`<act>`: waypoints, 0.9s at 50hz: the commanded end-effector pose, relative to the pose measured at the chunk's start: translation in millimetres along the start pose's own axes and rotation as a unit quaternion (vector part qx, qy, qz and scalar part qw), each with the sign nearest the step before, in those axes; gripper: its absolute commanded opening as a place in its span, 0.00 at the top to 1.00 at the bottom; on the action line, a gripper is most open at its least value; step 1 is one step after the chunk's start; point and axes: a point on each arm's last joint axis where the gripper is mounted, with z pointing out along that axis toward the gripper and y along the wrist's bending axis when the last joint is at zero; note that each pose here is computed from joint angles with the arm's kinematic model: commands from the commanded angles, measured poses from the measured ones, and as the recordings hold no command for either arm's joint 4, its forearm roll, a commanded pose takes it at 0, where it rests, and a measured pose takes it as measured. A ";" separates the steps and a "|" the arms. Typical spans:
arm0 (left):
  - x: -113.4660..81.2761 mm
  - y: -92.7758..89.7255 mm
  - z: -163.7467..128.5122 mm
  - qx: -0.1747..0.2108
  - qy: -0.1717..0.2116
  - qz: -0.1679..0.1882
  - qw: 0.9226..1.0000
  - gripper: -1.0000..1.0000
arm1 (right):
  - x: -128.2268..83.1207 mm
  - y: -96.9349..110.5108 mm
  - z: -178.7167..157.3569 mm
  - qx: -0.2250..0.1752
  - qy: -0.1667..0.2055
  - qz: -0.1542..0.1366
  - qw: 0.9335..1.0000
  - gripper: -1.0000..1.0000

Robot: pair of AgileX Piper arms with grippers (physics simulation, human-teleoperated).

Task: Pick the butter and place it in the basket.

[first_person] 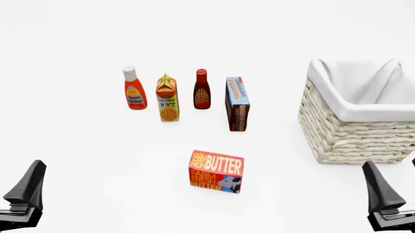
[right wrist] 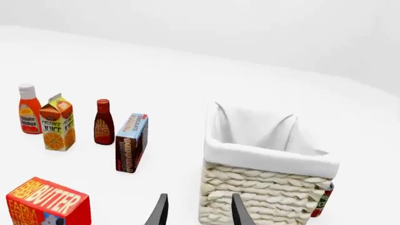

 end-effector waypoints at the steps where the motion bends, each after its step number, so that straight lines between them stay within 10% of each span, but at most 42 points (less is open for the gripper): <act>1: 0.0 0.0 0.0 0.000 0.000 0.000 1.000 0.00 | -3.1 1.8 3.9 -0.017 -0.012 -0.037 0.999 0.00; 45: 0.0 0.0 0.0 0.000 0.000 0.000 1.000 0.00 | -68.6 6.3 28.5 -0.110 0.010 -0.112 0.988 0.00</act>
